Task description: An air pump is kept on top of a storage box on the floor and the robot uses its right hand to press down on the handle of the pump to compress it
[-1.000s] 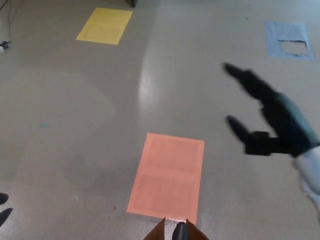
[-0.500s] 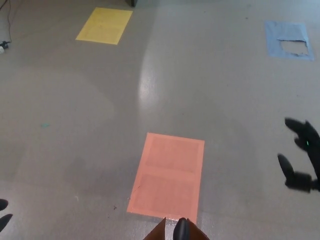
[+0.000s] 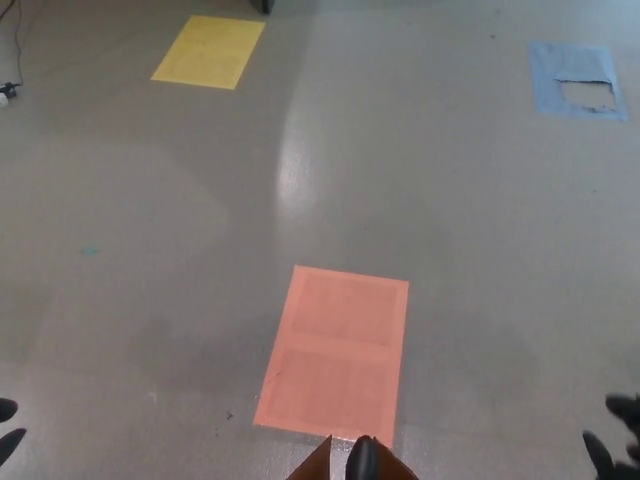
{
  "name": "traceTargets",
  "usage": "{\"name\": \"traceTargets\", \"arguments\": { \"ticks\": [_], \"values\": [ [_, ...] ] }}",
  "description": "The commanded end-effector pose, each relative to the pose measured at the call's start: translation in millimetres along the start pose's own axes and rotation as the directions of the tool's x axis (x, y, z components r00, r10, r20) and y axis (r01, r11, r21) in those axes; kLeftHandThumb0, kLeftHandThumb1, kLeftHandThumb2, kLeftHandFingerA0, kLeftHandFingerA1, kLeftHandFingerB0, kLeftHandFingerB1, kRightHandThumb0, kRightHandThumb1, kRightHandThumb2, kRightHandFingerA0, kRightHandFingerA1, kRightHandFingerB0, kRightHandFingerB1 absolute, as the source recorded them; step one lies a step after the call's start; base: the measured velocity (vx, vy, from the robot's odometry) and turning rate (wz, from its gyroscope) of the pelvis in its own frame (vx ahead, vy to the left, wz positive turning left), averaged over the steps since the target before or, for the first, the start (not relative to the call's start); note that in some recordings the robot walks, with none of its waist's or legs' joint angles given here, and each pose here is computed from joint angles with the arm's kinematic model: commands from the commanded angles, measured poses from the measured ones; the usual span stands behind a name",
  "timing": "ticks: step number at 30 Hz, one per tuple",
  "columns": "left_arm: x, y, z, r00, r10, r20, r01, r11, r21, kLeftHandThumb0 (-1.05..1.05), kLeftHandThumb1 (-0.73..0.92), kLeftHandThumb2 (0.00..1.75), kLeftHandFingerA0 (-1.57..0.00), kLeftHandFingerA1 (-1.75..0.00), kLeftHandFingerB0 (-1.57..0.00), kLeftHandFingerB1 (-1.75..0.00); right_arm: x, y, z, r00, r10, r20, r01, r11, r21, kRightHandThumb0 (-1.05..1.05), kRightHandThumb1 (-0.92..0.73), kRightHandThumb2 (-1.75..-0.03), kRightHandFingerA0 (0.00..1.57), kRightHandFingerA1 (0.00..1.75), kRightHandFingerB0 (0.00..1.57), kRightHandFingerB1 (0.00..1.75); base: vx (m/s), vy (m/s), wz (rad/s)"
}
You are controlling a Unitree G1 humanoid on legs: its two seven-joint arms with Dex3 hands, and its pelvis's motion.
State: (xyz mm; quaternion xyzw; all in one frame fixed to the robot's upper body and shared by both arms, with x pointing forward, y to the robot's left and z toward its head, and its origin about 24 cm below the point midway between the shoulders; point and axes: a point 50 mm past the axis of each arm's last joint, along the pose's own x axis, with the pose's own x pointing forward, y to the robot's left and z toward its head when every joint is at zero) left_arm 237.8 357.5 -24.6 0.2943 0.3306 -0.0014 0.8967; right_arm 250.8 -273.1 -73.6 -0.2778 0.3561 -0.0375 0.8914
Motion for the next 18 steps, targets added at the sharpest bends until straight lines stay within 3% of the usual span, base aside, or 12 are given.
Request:
{"name": "traceTargets", "arguments": {
  "ticks": [1,2,4,6,7,9,10,14,18],
  "values": [
    [-3.2,7.7,-6.0,0.999,0.047,-0.023,-0.047,0.999,0.006,-0.68,0.85,0.66,-0.29,-0.35,-0.22,-0.31,0.8,-11.4,-14.3,0.987,0.042,-0.157,-0.04,0.999,0.017,-0.72,-0.7,-1.05,0.01,0.47,0.01,0.27,0.0,0.0,0.0],
    [-3.2,7.7,-6.1,0.999,0.046,-0.023,-0.046,0.999,0.002,-0.7,0.85,0.66,-0.29,-0.35,-0.22,-0.31,0.7,-11.8,-14.9,0.986,0.046,-0.16,-0.04,0.998,0.042,-0.67,-0.88,-0.66,0.2,0.39,0.17,0.3,0.0,0.0,0.0],
    [-2.9,8.3,-4.6,0.999,0.044,-0.017,-0.044,0.999,-0.003,-0.68,0.85,0.66,-0.28,-0.35,-0.21,-0.31,0.5,-12.5,-15.8,0.985,0.055,-0.166,-0.044,0.996,0.072,-0.69,-0.87,-0.66,0.19,0.4,0.19,0.3,0.0,0.0,0.0],
    [-2.8,9.0,-4.4,0.999,0.046,-0.019,-0.046,0.999,-0.008,-0.68,0.85,0.66,-0.29,-0.35,-0.21,-0.31,0.3,-11.6,-16.8,0.983,0.069,-0.167,-0.059,0.996,0.064,-0.69,-0.89,-0.67,0.18,0.41,0.17,0.29,0.0,0.0,0.0],
    [-2.6,9.5,-3.5,0.999,0.046,-0.019,-0.046,0.999,-0.006,-0.68,0.85,0.66,-0.28,-0.36,-0.21,-0.31,0.3,-11.6,-16.6,0.983,0.072,-0.167,-0.062,0.996,0.062,-0.35,-0.56,-1.11,0.01,0.52,0.0,0.49,0.0,0.0,0.0],
    [-2.0,10.3,-2.1,0.999,0.047,-0.02,-0.047,0.999,-0.003,-0.67,0.83,0.65,-0.27,-0.35,-0.2,-0.3,0.4,-11.8,-16.3,0.983,0.075,-0.165,-0.066,0.996,0.056,-0.35,-0.56,-1.11,0.01,0.51,0.0,0.49,0.0,0.0,0.0],
    [-1.5,10.4,-1.7,0.999,0.048,-0.025,-0.048,0.999,-0.003,-0.67,0.83,0.65,-0.26,-0.34,-0.2,-0.3,0.5,-12.4,-16.0,0.983,0.078,-0.167,-0.072,0.997,0.039,-0.74,-0.71,-1.05,0.1,0.52,0.0,0.39,0.0,0.0,0.0],
    [-0.4,10.8,0.7,0.998,0.05,-0.025,-0.05,0.999,-0.007,-0.65,0.84,0.65,-0.26,-0.34,-0.2,-0.3,1.1,-14.8,-14.0,0.982,0.076,-0.173,-0.073,0.997,0.022,-0.69,-0.71,-1.03,0.03,0.45,0.04,0.3,0.0,0.0,0.0],
    [-0.4,10.8,1.2,0.999,0.045,-0.02,-0.045,0.999,-0.009,-0.65,0.85,0.64,-0.25,-0.33,-0.18,-0.29,1.1,-14.7,-14.2,0.981,0.079,-0.176,-0.075,0.997,0.028,-0.72,-0.72,-1.06,0.0,0.47,0.05,0.32,0.0,0.0,0.0]
  ]
}}
